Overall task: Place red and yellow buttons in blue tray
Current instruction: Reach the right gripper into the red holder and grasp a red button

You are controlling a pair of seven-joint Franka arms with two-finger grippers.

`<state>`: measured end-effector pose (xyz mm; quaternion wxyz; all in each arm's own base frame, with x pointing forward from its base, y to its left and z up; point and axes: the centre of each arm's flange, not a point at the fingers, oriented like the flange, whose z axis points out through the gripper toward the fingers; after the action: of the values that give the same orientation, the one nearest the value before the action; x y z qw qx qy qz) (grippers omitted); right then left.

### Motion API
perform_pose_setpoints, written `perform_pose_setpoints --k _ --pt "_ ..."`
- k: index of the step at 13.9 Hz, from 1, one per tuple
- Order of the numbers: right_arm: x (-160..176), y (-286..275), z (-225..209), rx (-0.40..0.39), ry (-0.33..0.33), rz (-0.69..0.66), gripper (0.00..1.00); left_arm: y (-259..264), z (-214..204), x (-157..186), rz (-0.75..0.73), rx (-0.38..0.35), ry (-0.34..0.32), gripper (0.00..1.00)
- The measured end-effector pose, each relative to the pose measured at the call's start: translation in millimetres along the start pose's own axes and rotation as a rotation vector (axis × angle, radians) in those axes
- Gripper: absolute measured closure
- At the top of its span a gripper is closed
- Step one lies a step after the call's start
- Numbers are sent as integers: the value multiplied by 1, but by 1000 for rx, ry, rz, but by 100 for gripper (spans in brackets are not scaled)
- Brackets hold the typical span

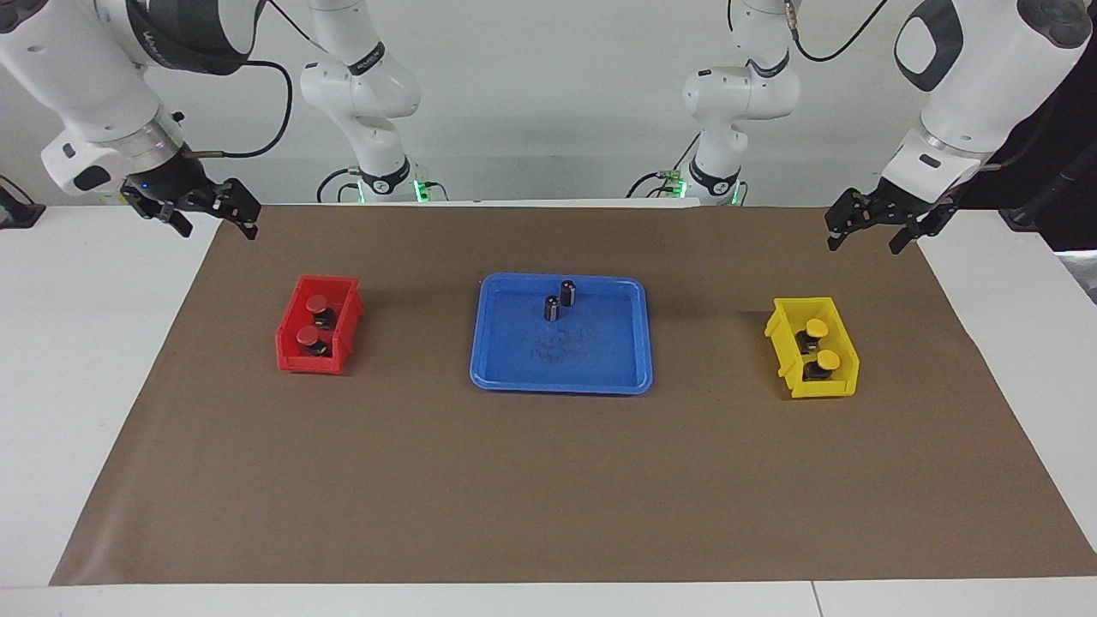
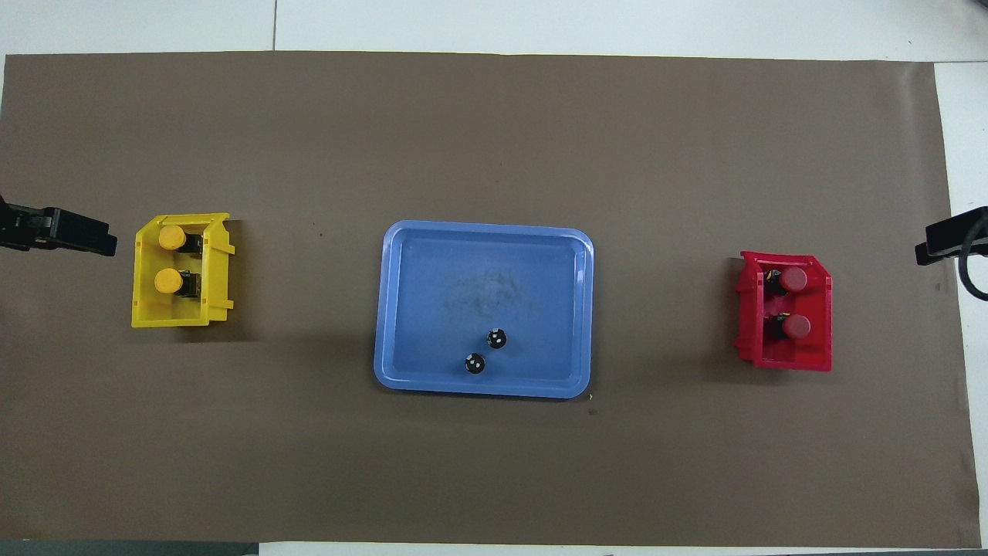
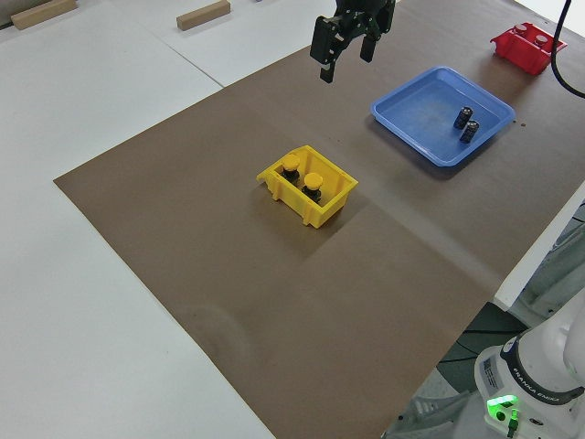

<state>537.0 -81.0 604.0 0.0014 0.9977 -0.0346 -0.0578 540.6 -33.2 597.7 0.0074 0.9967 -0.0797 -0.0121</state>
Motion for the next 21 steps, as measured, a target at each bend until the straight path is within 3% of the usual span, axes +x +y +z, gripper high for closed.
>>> perform_pose_setpoints --k 10,13,16,21 --pt "2 -1 -2 -2 21 -2 0 0 0 0 0 0 0 0" --pt "11 -4 1 -7 80 -10 0 0 0 0 0 0 0 0" --pt "29 -17 42 -11 120 -35 0 0 0 0 0 0 0 0" --pt "40 -46 155 -11 131 -56 3 0 0 0 0 0 0 0"
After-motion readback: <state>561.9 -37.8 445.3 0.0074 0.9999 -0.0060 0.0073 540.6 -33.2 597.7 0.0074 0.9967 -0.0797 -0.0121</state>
